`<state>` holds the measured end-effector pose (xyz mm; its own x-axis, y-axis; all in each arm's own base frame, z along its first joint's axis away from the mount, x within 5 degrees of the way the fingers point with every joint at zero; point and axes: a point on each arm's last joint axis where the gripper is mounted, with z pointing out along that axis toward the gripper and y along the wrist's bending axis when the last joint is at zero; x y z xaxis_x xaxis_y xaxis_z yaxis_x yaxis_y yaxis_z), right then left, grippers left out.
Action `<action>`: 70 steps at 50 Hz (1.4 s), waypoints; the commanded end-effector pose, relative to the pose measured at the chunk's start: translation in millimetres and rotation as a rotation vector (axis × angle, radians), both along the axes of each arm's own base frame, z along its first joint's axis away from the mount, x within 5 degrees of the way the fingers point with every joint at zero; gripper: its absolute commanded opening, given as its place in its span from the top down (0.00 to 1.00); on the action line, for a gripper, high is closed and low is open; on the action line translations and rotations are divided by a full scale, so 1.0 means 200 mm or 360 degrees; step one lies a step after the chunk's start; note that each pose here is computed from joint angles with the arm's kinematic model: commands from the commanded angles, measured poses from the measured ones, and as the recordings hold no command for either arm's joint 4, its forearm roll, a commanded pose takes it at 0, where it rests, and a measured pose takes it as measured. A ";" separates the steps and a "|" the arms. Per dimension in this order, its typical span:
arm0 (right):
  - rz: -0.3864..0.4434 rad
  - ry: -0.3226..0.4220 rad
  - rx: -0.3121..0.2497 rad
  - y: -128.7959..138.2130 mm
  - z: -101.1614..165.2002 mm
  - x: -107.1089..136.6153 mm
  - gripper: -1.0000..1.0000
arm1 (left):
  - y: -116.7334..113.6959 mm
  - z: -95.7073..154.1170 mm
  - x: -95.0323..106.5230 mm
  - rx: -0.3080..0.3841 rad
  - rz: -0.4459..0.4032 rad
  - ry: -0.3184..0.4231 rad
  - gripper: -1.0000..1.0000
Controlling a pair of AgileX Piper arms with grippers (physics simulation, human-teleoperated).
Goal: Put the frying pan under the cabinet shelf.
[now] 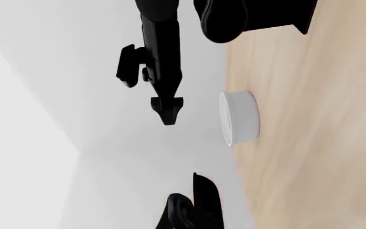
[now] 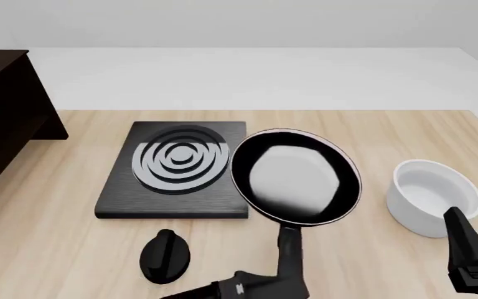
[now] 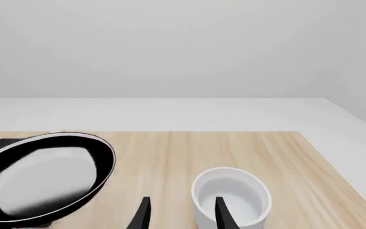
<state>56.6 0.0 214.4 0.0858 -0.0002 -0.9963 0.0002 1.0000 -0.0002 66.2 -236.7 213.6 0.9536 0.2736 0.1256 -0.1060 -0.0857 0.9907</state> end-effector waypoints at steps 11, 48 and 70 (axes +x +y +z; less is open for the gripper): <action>0.0000 0.0000 0.0000 0.00 0.00 0.00 0.00 | 0.11 0.10 0.13 -0.0274 0.0195 -0.0221 1.00; 0.0000 0.0000 0.0000 0.00 0.00 0.00 0.00 | 0.50 0.05 0.30 -0.0382 0.0731 -0.0232 1.00; 0.0000 0.0000 -0.0001 0.00 0.00 0.00 0.00 | 0.65 0.04 0.30 -0.0482 0.0908 -0.0137 1.00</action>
<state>56.6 0.0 214.4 0.0857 -0.0001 -0.9963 0.0001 1.0000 -0.0001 124.7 -117.9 216.7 0.6744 0.7368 0.0487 -0.1757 0.0960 0.9797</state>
